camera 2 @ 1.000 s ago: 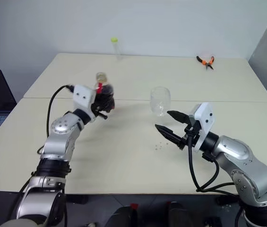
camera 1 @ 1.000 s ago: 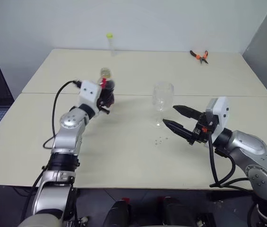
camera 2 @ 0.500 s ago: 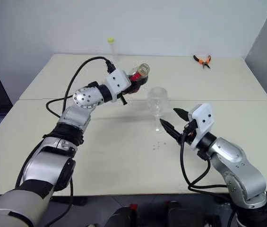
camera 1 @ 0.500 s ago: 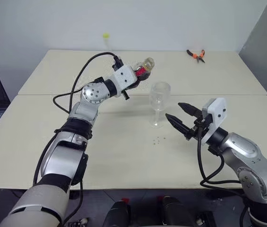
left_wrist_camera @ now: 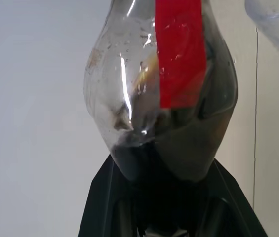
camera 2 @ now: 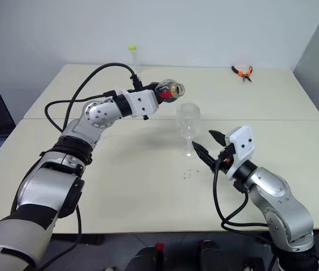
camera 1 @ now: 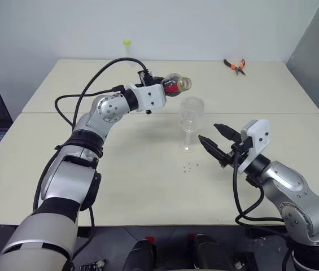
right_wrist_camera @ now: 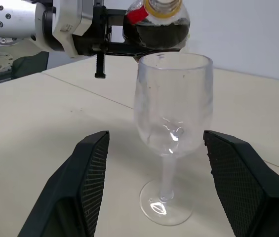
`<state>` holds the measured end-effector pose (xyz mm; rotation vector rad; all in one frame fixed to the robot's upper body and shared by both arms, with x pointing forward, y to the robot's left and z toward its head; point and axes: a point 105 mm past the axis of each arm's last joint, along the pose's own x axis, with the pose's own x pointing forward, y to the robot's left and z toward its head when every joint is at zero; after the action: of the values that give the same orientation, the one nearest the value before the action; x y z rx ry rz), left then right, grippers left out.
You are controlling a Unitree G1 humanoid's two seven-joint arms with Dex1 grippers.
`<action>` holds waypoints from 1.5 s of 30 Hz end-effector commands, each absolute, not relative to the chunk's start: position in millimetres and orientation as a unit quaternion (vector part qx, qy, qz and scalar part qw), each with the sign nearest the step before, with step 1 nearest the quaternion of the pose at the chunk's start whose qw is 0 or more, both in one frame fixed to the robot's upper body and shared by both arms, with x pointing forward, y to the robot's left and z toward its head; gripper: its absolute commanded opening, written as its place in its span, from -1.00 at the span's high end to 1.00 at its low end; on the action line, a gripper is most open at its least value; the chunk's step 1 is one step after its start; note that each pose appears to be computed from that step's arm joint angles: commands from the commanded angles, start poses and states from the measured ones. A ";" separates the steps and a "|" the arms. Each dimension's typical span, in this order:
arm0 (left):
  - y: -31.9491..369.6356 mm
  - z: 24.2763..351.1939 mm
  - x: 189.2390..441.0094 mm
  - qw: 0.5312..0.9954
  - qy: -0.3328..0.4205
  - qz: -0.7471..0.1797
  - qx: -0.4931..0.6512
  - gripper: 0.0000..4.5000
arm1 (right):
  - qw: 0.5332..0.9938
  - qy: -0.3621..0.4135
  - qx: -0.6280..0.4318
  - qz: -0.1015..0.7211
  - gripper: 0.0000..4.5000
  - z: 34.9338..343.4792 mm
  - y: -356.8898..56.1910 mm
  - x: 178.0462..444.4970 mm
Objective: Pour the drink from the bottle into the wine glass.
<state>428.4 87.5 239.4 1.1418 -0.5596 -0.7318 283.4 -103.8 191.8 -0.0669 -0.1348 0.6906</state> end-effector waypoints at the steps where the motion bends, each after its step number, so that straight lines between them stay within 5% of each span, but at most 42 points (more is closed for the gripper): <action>1: 86.4 266.3 426.9 0.721 -0.295 -0.308 0.547 0.67 | 0.928 -0.122 -0.034 0.351 -0.45 217.0 -97.2 278.1; 8: 87.7 268.8 428.3 0.706 -0.300 -0.297 0.568 0.67 | 0.917 -0.168 -0.054 0.358 -0.45 234.2 -94.1 275.9; 45: 80.8 285.5 430.1 0.619 -0.351 -0.241 0.660 0.67 | 0.917 -0.138 -0.057 0.370 -0.45 211.9 -89.4 271.7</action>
<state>432.4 81.8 255.3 1.5130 -0.7220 -0.6267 277.1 -92.0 202.4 -0.1003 -0.2330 0.7483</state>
